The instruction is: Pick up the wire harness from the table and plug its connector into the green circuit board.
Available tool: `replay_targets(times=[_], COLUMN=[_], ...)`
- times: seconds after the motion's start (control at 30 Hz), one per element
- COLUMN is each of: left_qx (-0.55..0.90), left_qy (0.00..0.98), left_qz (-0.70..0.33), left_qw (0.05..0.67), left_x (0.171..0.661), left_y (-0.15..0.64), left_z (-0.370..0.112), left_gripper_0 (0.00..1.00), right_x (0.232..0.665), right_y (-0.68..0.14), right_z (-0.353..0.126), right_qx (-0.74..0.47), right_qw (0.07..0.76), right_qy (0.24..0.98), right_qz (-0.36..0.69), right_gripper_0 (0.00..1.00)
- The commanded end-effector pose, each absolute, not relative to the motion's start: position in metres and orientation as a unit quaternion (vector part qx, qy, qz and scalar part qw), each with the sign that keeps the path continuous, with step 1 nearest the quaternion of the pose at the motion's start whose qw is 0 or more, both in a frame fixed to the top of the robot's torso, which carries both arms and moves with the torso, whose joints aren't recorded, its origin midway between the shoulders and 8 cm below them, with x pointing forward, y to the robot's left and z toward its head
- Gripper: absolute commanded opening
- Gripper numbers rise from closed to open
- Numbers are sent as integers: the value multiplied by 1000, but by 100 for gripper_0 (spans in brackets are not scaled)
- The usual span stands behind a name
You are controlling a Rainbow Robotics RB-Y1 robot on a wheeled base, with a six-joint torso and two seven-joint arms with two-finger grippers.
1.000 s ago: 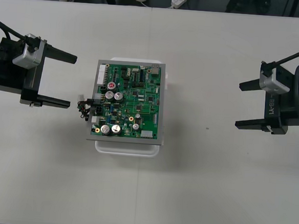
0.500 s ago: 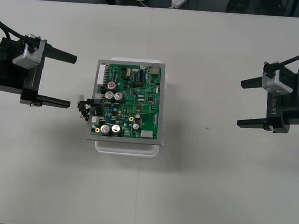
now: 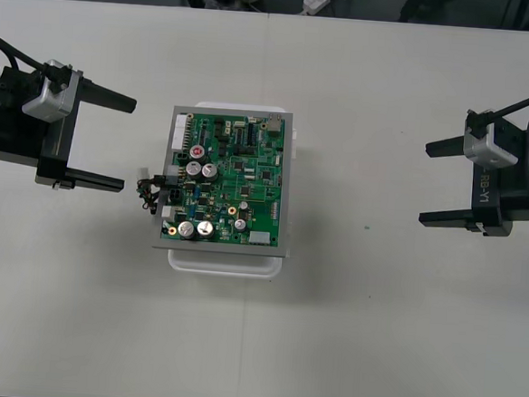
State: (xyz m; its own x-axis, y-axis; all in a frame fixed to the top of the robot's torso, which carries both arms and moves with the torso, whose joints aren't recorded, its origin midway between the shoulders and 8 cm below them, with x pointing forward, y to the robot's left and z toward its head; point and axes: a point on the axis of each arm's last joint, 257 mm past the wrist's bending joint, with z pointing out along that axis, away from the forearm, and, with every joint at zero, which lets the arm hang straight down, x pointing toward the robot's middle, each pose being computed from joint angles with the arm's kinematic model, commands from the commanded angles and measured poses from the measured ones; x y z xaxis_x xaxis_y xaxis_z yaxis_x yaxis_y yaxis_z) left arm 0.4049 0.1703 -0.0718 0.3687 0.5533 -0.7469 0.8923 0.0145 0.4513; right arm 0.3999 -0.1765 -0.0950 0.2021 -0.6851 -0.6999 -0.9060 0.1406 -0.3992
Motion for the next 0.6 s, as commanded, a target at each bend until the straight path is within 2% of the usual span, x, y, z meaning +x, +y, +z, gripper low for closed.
replay_targets(times=[0.03,0.6], left_qx=[691,691], left_qy=[544,544], left_qz=[-175,-175], left_qw=[443,443], left_x=[394,394], left_y=[178,178], left_z=[-79,-79], left_gripper_0=[100,100], right_x=[400,400], right_y=[-181,-181], right_z=[-87,-87], right_qx=[-643,-643], right_qw=[444,444], right_qy=[611,611], right_qz=[122,122], right_gripper_0=[89,89])
